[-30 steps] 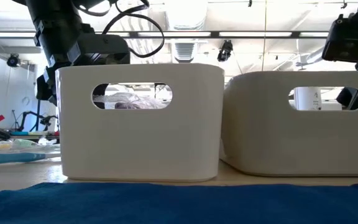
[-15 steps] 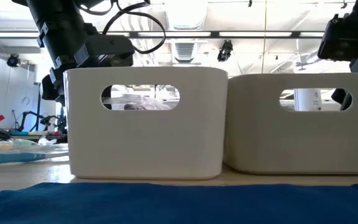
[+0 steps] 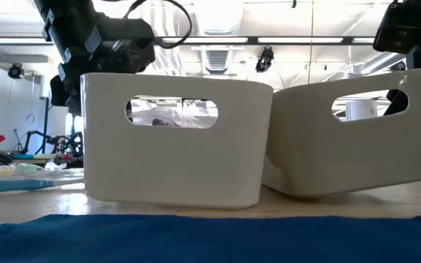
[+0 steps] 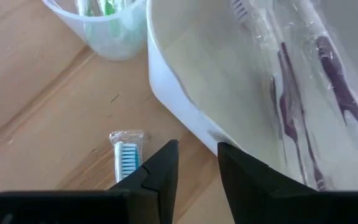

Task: Pick & Place Toothbrushes
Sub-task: Adjust the bins, then put the blue toothbrush into the gray bin

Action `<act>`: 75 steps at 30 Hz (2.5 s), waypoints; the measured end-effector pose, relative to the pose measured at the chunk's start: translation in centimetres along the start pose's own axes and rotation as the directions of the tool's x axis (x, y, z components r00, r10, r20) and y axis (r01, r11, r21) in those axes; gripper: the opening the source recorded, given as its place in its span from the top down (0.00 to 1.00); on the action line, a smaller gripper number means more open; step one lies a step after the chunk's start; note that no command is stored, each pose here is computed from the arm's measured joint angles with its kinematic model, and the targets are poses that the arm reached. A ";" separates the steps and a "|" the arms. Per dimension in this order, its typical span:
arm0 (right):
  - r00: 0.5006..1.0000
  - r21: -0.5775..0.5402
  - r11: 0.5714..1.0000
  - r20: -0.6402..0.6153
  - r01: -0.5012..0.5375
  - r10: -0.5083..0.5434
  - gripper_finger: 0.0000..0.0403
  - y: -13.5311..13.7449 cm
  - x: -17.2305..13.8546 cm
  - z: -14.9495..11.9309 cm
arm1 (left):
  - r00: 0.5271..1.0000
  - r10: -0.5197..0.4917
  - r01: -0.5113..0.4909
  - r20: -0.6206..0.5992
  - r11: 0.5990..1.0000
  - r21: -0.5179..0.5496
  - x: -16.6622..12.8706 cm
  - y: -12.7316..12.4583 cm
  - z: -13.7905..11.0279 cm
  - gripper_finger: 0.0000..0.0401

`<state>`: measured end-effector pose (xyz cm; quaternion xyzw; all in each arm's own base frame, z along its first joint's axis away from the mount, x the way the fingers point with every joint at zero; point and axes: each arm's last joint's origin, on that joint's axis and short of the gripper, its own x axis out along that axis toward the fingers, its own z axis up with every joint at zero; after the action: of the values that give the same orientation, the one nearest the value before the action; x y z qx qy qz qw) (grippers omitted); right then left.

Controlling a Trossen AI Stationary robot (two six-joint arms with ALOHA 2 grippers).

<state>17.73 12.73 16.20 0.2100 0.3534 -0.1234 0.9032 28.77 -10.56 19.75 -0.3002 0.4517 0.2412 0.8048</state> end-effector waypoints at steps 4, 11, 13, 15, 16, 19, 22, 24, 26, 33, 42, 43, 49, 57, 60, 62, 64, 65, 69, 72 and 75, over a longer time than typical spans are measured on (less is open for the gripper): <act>1.000 0.012 1.000 -0.003 0.005 -0.005 0.98 0.0 0.1 -0.1 | 1.000 0.006 -0.006 -0.002 1.000 -0.001 0.0 0.1 0.0 0.70; 0.999 0.023 0.999 -0.040 0.026 -0.025 0.98 -0.3 0.7 -0.8 | 1.000 0.020 -0.020 -0.004 1.000 -0.009 0.4 0.1 -0.2 0.70; 0.998 0.032 0.999 -0.048 0.032 -0.031 0.98 -0.4 0.8 -0.9 | 0.999 0.028 -0.028 -0.015 1.000 -0.006 0.6 0.3 -0.3 0.70; 0.996 0.026 0.998 -0.075 0.052 -0.050 0.98 -0.6 0.7 -1.1 | 0.999 0.029 -0.029 -0.036 1.000 -0.004 0.7 0.5 -0.5 0.70; 0.995 0.025 0.998 -0.084 0.065 -0.062 0.98 -0.8 0.7 -1.1 | 0.998 0.041 -0.041 -0.045 0.999 0.000 0.7 0.6 -0.6 0.70; 0.987 0.027 0.992 -0.113 0.122 -0.118 0.98 -1.5 0.4 -1.3 | 0.990 0.116 -0.116 -0.080 0.993 0.000 0.4 1.4 -0.9 0.70; 0.969 0.029 0.979 -0.152 0.203 -0.196 0.98 -2.3 -0.2 -1.5 | 0.973 0.204 -0.207 -0.108 0.978 -0.012 -0.2 2.4 -1.2 0.70; 0.958 0.033 0.970 -0.167 0.240 -0.232 0.98 -2.8 -0.6 -1.5 | 0.956 0.264 -0.268 -0.128 0.963 -0.016 -0.6 3.0 -1.4 0.70; 0.951 0.030 0.965 -0.179 0.262 -0.253 0.98 -3.2 -1.0 -1.4 | 0.940 0.311 -0.316 -0.139 0.949 -0.017 -1.1 3.6 -1.5 0.70; 0.950 0.025 0.964 -0.179 0.265 -0.257 0.98 -4.1 -2.8 -0.7 | 0.915 0.395 -0.398 -0.088 0.917 -0.020 -3.8 5.2 -1.1 0.70; 0.978 -0.089 0.983 -0.122 0.162 -0.172 0.98 -4.4 -4.6 0.5 | 0.943 0.300 -0.304 0.142 0.953 0.003 -8.0 6.3 0.3 0.70; 0.981 -0.105 0.982 -0.103 0.154 -0.165 0.98 -4.3 -4.8 0.7 | 0.945 0.288 -0.291 0.157 0.957 -0.005 -8.4 6.4 0.4 0.70; 0.991 -0.165 0.978 -0.009 0.129 -0.133 0.98 -3.2 -5.9 2.4 | 0.946 0.245 -0.243 0.213 0.969 -0.038 -10.0 7.1 0.9 0.70; 0.987 -0.246 0.958 0.086 0.151 -0.133 0.98 -2.4 -6.8 3.8 | 0.986 0.130 -0.131 0.100 0.991 0.006 -9.6 6.1 0.6 0.70; 0.988 -0.256 0.955 0.091 0.148 -0.129 0.98 -2.2 -7.0 4.1 | 0.991 0.093 -0.093 0.100 0.996 -0.005 -8.6 5.3 0.3 0.70; 0.988 -0.254 0.956 0.093 0.146 -0.126 0.98 -2.2 -7.0 4.2 | 0.996 0.074 -0.073 0.055 0.997 -0.021 -7.8 5.1 0.0 0.70; 0.988 -0.252 0.957 0.093 0.145 -0.126 0.98 -2.2 -7.0 4.2 | 0.998 0.025 -0.027 -0.060 0.999 -0.024 -7.0 4.6 -0.4 0.70; 0.988 -0.252 0.957 0.093 0.146 -0.126 0.98 -2.2 -7.0 4.2 | 0.994 0.009 -0.012 -0.111 1.000 -0.021 -6.5 4.4 -0.8 0.70; 0.987 -0.261 0.953 0.087 0.153 -0.135 0.98 -2.3 -6.9 4.0 | 0.983 0.042 -0.048 -0.177 0.998 -0.027 -5.1 3.8 -2.4 0.70; 0.987 -0.262 0.953 0.087 0.154 -0.135 0.98 -2.3 -6.9 4.0 | 0.979 0.073 -0.084 -0.192 0.995 -0.048 -4.2 3.5 -2.9 0.70; 0.987 -0.262 0.953 0.087 0.153 -0.135 0.98 -2.3 -6.9 4.0 | 0.970 0.074 -0.089 -0.233 0.995 -0.054 -3.1 3.0 -3.4 0.70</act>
<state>14.26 9.33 22.97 0.0555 0.3503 -0.1469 0.9234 23.29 -11.15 20.28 -0.3331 0.5462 0.2521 0.7261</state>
